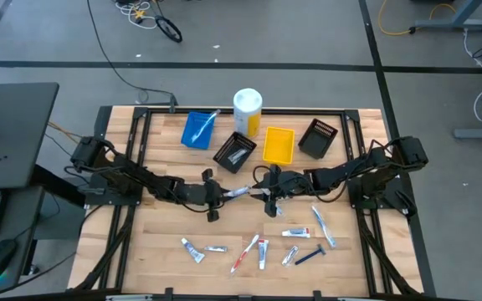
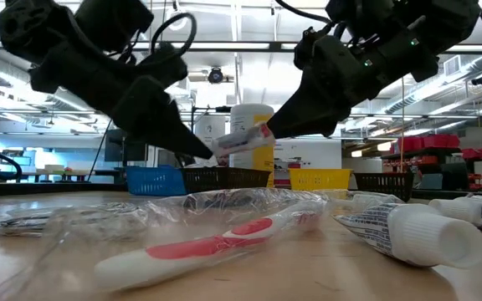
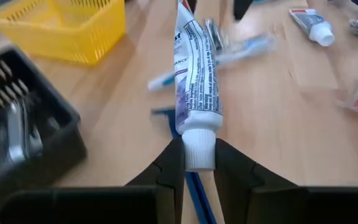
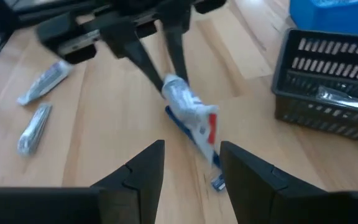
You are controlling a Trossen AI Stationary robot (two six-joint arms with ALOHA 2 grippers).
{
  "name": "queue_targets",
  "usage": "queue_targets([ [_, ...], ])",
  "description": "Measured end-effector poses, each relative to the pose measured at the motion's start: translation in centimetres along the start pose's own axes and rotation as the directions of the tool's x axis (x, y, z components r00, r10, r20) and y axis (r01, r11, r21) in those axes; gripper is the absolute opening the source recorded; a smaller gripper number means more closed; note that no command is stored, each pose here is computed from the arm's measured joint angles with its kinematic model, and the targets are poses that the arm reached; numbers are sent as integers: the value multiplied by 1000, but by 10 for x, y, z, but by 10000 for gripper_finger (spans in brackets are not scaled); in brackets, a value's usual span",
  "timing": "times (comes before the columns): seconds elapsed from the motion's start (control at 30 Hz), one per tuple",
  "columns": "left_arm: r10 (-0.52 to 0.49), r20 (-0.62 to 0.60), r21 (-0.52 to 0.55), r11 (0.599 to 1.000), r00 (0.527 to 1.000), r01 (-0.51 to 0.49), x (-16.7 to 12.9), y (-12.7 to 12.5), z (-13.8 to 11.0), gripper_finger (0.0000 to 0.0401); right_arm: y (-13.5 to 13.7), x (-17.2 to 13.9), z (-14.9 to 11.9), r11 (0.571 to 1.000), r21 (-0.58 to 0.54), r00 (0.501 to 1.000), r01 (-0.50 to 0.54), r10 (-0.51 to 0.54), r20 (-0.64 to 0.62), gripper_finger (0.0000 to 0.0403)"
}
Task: Pick & Place Travel size toiletries
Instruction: Put the toothpaste into the yellow bin
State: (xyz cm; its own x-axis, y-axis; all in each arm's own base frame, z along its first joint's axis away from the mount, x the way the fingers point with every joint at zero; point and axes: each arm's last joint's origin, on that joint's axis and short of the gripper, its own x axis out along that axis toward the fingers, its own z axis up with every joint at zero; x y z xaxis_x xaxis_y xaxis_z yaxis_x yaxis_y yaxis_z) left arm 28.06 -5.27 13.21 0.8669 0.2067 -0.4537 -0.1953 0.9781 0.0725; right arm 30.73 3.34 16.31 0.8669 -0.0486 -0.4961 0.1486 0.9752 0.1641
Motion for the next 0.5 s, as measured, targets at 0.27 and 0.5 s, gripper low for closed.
queue_targets([
  [0.27,2,48,50,999,999,-5,2,1,9,77,-5,1,6,998,66,999,1,-4,49,165],
  [0.5,-1,47,63,998,999,-2,3,2,9,69,-4,1,6,997,64,999,-31,29,42,130],
])
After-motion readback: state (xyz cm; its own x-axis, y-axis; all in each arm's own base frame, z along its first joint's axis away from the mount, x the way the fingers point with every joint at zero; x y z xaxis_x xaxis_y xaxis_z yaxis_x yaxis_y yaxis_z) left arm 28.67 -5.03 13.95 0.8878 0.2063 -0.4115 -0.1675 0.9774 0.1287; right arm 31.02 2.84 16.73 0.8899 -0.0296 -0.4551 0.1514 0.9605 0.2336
